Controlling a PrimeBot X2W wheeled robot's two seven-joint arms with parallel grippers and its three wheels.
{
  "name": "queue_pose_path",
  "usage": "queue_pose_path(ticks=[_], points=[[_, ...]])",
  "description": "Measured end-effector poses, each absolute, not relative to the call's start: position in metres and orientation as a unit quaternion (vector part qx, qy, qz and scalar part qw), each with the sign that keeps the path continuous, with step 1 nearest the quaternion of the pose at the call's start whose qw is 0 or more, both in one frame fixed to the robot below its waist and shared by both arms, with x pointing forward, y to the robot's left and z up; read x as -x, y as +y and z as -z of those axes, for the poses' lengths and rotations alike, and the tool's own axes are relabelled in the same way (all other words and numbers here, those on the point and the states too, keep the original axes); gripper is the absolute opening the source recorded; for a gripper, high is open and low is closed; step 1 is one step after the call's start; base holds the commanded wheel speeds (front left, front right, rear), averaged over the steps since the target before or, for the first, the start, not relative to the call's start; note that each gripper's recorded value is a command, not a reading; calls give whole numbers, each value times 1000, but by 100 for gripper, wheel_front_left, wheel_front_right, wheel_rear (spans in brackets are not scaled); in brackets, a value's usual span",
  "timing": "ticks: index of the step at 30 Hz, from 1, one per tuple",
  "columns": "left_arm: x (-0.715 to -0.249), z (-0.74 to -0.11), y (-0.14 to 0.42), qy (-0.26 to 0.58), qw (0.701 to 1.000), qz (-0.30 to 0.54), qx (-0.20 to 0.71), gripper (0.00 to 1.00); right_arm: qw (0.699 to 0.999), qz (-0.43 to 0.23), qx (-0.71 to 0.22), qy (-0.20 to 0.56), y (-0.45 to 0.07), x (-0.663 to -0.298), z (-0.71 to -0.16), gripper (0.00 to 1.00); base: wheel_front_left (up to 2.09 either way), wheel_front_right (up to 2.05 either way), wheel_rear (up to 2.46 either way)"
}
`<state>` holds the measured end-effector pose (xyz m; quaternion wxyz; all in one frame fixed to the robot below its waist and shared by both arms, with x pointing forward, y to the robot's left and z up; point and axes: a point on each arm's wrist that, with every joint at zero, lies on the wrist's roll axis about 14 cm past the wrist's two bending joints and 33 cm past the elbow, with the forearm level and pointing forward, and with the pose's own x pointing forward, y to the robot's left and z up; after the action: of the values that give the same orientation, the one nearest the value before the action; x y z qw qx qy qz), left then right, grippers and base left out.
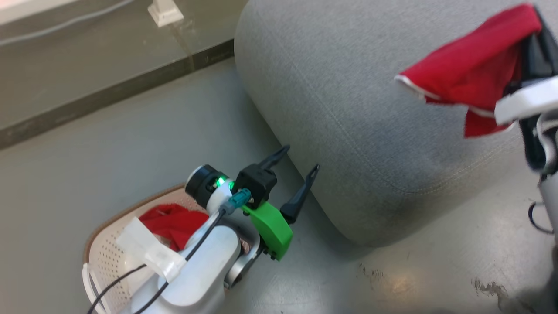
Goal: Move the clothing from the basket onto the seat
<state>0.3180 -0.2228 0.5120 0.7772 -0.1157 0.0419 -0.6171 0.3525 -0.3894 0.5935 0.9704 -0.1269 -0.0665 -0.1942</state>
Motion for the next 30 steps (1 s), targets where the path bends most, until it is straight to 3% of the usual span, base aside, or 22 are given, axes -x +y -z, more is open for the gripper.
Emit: queue_pose_path(ticks=[10, 20, 30], points=[[-360, -509, -219, 33, 785, 606, 121, 100, 966, 206, 125, -93, -405, -420, -632, 0, 0, 0, 0], [-398, -490, -209, 34, 796, 592, 119, 100, 961, 220, 151, -77, -423, -483, -635, 0, 0, 0, 0], [-428, -452, -187, 62, 812, 569, 116, 100, 959, 229, 165, 0, -435, -520, -564, 0, 0, 0, 0]])
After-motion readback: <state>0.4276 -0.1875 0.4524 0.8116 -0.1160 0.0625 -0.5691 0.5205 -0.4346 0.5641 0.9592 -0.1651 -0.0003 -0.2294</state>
